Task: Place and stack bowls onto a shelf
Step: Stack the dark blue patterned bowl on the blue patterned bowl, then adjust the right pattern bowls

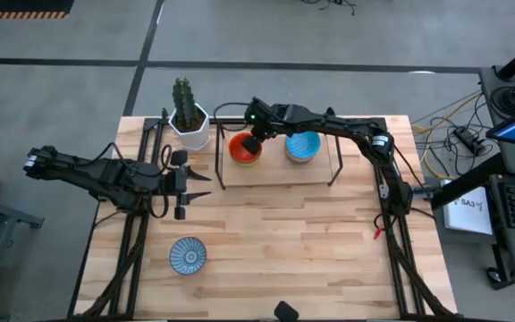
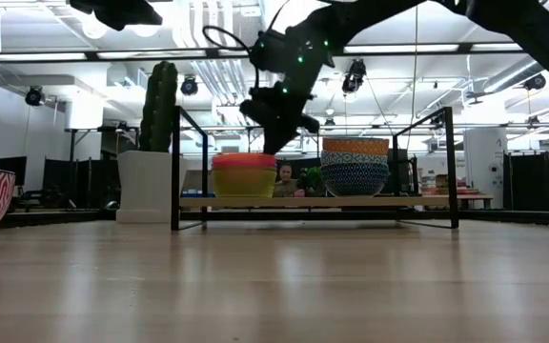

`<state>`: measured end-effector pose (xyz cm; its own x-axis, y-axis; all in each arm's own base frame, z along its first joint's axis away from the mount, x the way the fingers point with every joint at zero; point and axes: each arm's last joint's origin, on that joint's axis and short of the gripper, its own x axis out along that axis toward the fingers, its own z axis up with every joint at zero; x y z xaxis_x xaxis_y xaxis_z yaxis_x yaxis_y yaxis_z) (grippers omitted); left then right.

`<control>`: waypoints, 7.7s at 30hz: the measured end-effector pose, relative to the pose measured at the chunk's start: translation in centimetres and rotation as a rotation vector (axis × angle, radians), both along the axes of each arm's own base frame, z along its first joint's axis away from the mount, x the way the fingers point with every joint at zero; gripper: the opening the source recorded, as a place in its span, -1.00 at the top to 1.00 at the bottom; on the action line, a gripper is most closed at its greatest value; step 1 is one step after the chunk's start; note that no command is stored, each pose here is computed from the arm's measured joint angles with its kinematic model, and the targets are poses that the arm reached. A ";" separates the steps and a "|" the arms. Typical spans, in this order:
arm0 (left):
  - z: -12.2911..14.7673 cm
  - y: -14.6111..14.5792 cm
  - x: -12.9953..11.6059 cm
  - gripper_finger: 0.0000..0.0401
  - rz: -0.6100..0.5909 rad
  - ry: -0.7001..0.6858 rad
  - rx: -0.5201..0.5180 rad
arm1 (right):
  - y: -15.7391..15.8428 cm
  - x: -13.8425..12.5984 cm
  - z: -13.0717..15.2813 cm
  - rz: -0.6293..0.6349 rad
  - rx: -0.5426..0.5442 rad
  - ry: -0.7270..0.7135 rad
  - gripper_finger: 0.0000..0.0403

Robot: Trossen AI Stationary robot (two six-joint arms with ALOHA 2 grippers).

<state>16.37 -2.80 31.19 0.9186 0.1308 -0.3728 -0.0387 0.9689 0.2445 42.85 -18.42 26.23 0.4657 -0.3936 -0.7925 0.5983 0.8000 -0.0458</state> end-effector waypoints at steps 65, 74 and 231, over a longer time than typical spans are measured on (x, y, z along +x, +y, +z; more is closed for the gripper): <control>-15.3 -6.2 5.1 0.97 0.115 1.195 -0.530 | 21.5 -16.3 0.0 0.355 -0.087 -0.434 0.94; -8.2 -6.3 9.1 0.98 0.009 0.833 -0.369 | 22.2 -19.0 3.3 0.474 -0.179 -0.528 0.94; 1.5 -0.5 3.4 0.35 -0.028 -0.126 -0.134 | 11.8 -18.1 4.6 -0.174 -0.269 -0.115 0.96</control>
<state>19.76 -3.28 32.68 0.9618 0.0616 -0.2669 -0.0337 0.9936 0.1079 24.80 -6.63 30.83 0.4534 -0.6627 -0.5960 0.7382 0.6539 -0.1656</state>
